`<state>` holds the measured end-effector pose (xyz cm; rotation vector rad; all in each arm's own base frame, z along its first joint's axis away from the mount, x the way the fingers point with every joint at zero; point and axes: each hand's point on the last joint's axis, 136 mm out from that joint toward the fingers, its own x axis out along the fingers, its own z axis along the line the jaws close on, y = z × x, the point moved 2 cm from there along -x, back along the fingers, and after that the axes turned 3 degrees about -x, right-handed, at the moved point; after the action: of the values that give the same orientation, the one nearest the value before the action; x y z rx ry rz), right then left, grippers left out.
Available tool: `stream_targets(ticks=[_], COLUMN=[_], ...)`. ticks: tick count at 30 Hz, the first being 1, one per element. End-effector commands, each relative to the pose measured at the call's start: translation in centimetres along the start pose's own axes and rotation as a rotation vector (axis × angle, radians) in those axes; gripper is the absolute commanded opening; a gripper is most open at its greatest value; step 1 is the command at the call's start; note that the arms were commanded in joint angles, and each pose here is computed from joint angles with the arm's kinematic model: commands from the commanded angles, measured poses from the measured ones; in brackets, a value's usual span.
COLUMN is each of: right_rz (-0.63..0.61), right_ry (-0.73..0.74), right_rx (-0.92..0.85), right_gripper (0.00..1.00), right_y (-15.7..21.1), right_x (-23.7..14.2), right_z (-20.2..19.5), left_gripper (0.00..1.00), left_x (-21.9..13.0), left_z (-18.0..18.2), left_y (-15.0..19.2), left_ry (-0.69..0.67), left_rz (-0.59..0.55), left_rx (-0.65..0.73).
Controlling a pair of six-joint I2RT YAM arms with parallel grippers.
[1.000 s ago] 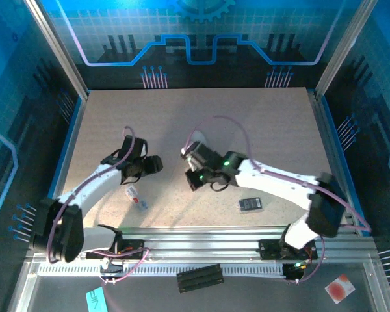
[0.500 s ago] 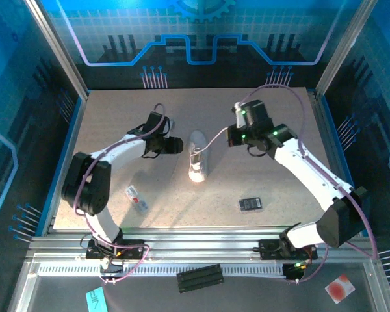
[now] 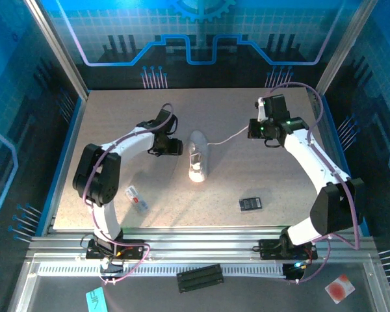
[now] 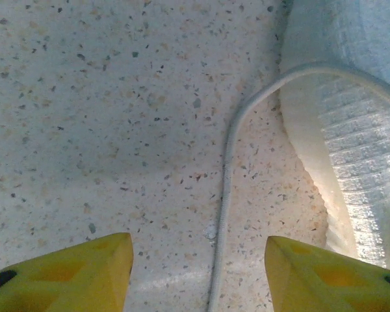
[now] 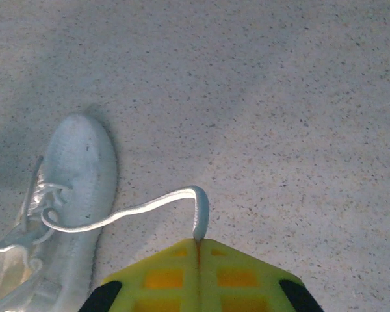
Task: Tie the shoes
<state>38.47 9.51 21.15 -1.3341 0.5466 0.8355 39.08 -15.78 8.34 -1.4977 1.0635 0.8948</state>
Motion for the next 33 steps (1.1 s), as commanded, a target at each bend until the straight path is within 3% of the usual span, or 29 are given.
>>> stream_targets(ticks=[1, 5, 9, 12, 17, 25, 33], right_rz=[0.037, 0.053, 0.076, 0.076, 0.11, 0.239, 0.301], right_ry=[0.012, 0.016, 0.019, 0.01, -0.054, -0.279, -0.301], right_rx=[0.036, 0.049, 0.076, 0.105, 0.118, 0.194, 0.344], right_gripper=[0.0, 0.03, 0.31, 0.45, 0.46, 0.46, 0.59], right_y=[1.0, 1.6, 2.2, 2.4, 4.0, 7.5, 8.6], right_x=[0.1, 0.3, 0.7, 0.5, 1.3, 5.6, 8.7], right_z=[-1.4, -1.7, -1.8, -1.3, 2.3, 10.7, 11.9], left_gripper=[0.57, 0.57, 0.53, 0.46, 0.43, 0.41, 0.39], left_x=[-1.2, -3.2, -4.0, -3.4, -1.3, 2.3, 3.2], left_z=[-0.5, -2.3, -4.5, -6.4, -7.0, -6.8, -7.5], left_y=[0.3, -2.7, -4.6, -4.6, -3.3, -1.9, -2.9], left_ry=[-0.074, 0.0, 0.08, 0.171, 0.153, 0.153, 0.221], left_rz=[0.071, 0.03, 0.059, 0.08, 0.108, 0.116, 0.06], left_rx=[0.001, -0.084, -0.273, -0.39, -0.45, -0.467, -0.455])
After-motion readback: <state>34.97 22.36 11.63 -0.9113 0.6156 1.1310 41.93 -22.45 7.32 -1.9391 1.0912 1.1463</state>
